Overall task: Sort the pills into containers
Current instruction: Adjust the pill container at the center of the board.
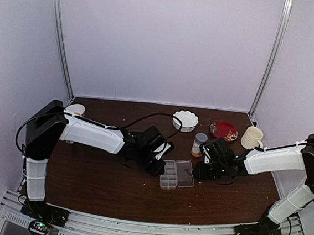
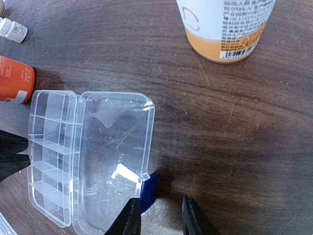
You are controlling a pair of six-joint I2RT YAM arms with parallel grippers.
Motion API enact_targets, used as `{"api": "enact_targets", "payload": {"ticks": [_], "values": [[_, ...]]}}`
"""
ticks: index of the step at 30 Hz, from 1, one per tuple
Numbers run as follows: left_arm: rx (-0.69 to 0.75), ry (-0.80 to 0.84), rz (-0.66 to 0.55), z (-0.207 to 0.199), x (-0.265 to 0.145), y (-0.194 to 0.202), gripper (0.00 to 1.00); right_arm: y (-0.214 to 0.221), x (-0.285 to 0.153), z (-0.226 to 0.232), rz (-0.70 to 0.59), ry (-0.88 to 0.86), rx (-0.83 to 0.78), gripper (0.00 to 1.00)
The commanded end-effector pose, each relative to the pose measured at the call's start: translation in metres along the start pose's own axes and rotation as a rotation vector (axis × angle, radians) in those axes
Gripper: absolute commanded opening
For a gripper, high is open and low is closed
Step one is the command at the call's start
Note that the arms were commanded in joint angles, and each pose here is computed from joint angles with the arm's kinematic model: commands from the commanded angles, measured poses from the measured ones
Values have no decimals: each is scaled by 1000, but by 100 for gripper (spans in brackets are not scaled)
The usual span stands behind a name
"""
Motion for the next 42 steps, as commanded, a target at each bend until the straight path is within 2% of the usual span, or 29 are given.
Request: {"api": "enact_targets", "payload": {"ticks": [1, 9, 16, 24, 28, 32, 35, 40, 42], "values": [[16, 15, 4, -4, 5, -3, 17, 2, 5, -16, 9, 95, -37, 31], [15, 15, -1, -5, 3, -5, 17, -7, -7, -13, -17, 94, -62, 30], [17, 25, -47, -11, -13, -20, 19, -24, -32, 7, -87, -10, -85, 31], [56, 24, -102, -21, -50, -45, 23, -35, -55, 25, -145, -106, -96, 31], [55, -27, -146, -16, -79, -53, 23, -39, -65, 30, -177, -141, -96, 29], [42, -137, -180, 6, -107, -54, 25, -47, -81, 37, -264, -198, -98, 27], [39, -209, -190, 20, -127, -55, 35, -53, -91, 40, -313, -228, -98, 27], [7, -224, -160, 35, -146, -54, 67, -60, -106, 43, -391, -260, -92, 27], [-1, -234, -134, 41, -146, -53, 74, -67, -114, 44, -456, -279, -80, 28]]}}
Point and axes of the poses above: each gripper's point midway between its finger pads, its own x axis out along the fingers, its own z axis along the line the jaws close on, y = z × x, the point moved 2 cm from there along -x, back along the fingers, and after that the axes turned 2 degrees about -x, right-handed, at the moved point
